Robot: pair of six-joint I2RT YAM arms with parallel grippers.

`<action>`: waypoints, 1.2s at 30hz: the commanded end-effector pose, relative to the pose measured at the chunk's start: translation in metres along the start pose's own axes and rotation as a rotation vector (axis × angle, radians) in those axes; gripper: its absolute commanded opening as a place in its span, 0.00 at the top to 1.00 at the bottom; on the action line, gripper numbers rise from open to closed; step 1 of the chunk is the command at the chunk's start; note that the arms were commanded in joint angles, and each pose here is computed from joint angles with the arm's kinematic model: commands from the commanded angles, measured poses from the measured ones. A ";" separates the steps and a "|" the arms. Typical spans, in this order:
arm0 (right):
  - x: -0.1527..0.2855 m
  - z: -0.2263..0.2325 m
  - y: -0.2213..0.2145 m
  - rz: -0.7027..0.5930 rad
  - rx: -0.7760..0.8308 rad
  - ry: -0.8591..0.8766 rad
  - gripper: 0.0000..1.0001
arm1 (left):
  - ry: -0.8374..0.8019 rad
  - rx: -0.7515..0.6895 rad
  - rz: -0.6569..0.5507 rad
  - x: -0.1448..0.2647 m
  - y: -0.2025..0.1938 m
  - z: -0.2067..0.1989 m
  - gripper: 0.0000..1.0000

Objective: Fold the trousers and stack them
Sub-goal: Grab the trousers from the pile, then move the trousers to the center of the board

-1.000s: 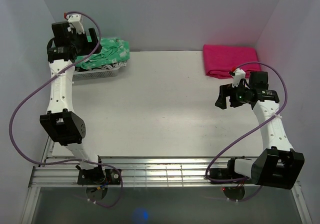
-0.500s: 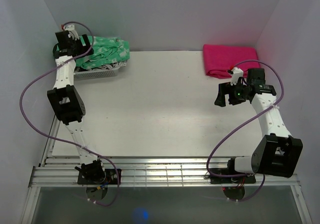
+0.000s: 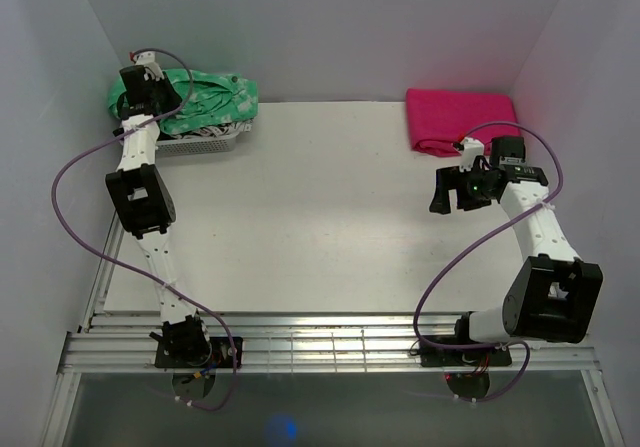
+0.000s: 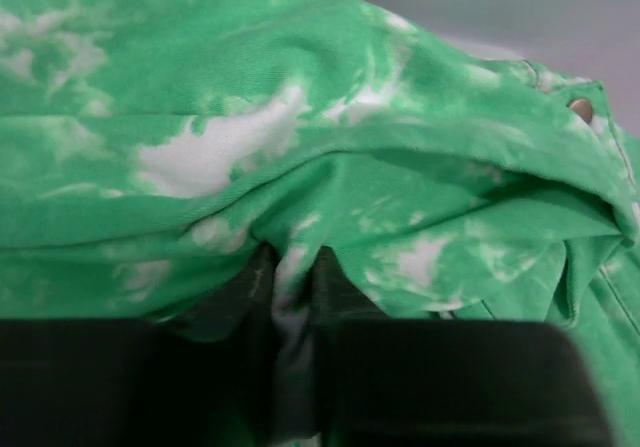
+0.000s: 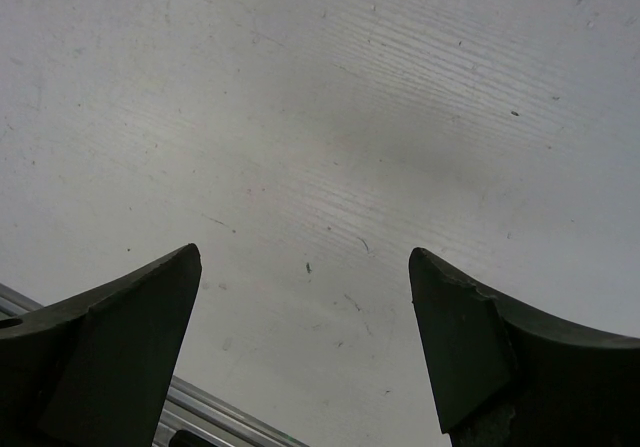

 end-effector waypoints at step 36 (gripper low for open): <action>0.052 0.017 0.066 -0.230 0.086 -0.002 0.10 | -1.136 -0.091 -0.815 0.520 0.285 -0.317 1.00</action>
Point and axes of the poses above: each gripper's point midway between its finger pads, its own x axis back along the fingers, its own z axis along the line the jaws close on, y = z × x, the point moved 2 cm from there along x, back along the fingers, and after that the axes turned 2 degrees about x, right-handed, at the moved point
